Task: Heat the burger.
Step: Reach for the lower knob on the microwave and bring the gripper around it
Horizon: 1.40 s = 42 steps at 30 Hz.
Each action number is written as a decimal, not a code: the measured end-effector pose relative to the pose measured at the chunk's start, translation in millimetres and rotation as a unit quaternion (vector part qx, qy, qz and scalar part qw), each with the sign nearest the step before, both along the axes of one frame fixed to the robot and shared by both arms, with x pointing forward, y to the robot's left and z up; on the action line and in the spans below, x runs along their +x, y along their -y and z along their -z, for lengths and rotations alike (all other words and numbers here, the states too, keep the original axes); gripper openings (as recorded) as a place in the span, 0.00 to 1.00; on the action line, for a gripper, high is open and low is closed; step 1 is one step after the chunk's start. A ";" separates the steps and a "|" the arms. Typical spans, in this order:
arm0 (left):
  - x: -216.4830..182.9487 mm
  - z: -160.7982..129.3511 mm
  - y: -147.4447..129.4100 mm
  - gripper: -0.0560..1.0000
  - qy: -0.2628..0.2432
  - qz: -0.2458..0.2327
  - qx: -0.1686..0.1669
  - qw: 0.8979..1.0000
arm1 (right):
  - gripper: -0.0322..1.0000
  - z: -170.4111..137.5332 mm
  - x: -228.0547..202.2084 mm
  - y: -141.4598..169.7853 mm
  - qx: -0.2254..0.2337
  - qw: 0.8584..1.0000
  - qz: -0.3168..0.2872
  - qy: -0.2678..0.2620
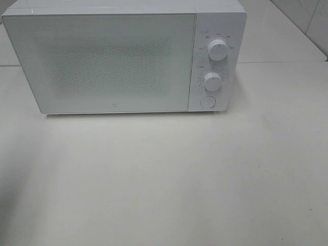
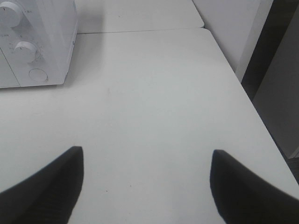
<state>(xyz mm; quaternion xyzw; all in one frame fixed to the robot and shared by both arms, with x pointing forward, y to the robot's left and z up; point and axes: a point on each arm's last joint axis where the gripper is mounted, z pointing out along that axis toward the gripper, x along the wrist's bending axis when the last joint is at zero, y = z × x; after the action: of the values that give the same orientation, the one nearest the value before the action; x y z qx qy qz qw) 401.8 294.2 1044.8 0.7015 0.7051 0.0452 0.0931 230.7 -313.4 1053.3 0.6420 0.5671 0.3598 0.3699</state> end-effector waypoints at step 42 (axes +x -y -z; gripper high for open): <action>-164.5 -10.5 -2.9 0.97 0.438 -0.004 0.004 0.899 | 0.74 0.0 0.0 0.0 0.000 1.000 0.000 0.000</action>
<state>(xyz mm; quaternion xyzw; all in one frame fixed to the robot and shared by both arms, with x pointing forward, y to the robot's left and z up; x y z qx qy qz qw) 237.4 297.0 1055.2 0.6086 0.5958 0.3511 0.3892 230.7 -313.4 1053.3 0.6420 0.5671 0.3598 0.3699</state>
